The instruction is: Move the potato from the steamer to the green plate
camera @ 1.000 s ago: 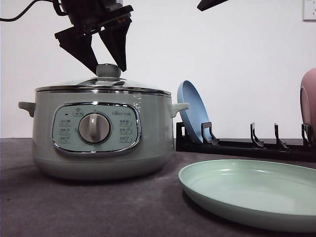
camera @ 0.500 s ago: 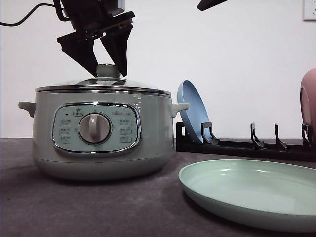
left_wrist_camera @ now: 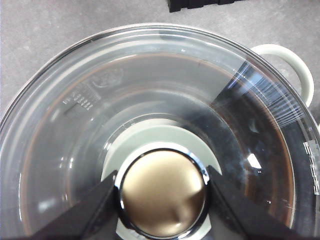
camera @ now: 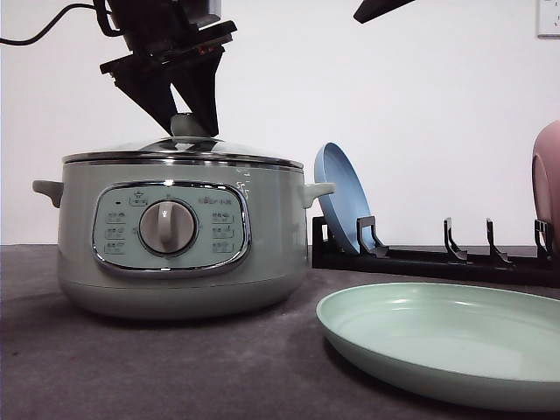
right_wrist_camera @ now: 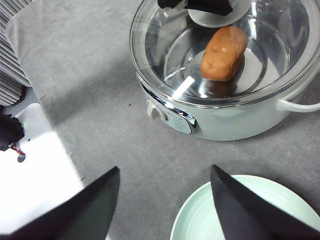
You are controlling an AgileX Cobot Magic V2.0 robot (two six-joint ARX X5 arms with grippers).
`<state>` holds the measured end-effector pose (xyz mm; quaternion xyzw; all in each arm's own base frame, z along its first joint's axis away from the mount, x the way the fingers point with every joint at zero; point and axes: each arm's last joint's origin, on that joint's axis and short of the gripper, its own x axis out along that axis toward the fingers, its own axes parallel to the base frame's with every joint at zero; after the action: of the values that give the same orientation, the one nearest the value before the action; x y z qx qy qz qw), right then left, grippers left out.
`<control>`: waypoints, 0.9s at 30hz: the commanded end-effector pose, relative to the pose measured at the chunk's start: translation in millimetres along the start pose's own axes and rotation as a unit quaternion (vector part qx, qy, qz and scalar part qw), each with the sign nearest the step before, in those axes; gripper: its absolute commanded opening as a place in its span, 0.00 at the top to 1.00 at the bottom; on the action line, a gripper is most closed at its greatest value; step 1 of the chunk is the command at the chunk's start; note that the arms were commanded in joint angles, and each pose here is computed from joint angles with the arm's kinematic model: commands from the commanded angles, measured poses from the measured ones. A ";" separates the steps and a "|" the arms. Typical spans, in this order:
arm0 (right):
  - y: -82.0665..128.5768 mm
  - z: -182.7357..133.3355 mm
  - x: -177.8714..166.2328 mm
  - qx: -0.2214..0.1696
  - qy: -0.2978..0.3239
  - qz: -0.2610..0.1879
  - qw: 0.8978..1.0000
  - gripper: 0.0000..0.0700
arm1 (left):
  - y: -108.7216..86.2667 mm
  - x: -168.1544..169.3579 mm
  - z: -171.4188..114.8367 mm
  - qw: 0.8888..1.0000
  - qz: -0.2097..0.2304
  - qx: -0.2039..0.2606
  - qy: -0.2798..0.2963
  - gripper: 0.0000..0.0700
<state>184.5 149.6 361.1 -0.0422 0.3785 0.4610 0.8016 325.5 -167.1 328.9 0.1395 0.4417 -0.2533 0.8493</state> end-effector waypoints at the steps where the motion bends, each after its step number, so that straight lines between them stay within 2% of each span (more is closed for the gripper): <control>1: 0.7 4.3 0.9 -0.009 -0.005 0.000 1.000 0.49 | -2.9 2.4 2.8 1.000 -0.008 -0.006 0.006 0.99; 9: 0.7 4.3 0.9 -0.009 -0.005 0.000 1.000 0.49 | -0.3 -15.5 5.7 1.000 -0.003 -0.007 -0.027 0.99; 19: 0.7 4.3 0.9 -0.009 -0.005 0.000 1.000 0.49 | 12.8 -61.8 2.0 0.996 0.018 -0.022 -0.084 0.99; 24: 0.7 4.3 0.9 -0.007 -0.005 0.000 1.000 0.49 | 24.0 -92.2 -4.6 0.992 0.039 -0.037 -0.117 0.99; 27: 0.7 4.3 0.9 -0.007 -0.005 0.000 1.000 0.49 | 33.0 -111.7 -11.0 0.987 0.069 -0.051 -0.134 0.99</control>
<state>184.6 149.6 361.1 -0.0421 0.3785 0.4608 0.8016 288.2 -104.9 396.8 0.0966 0.3633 -0.1967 0.9056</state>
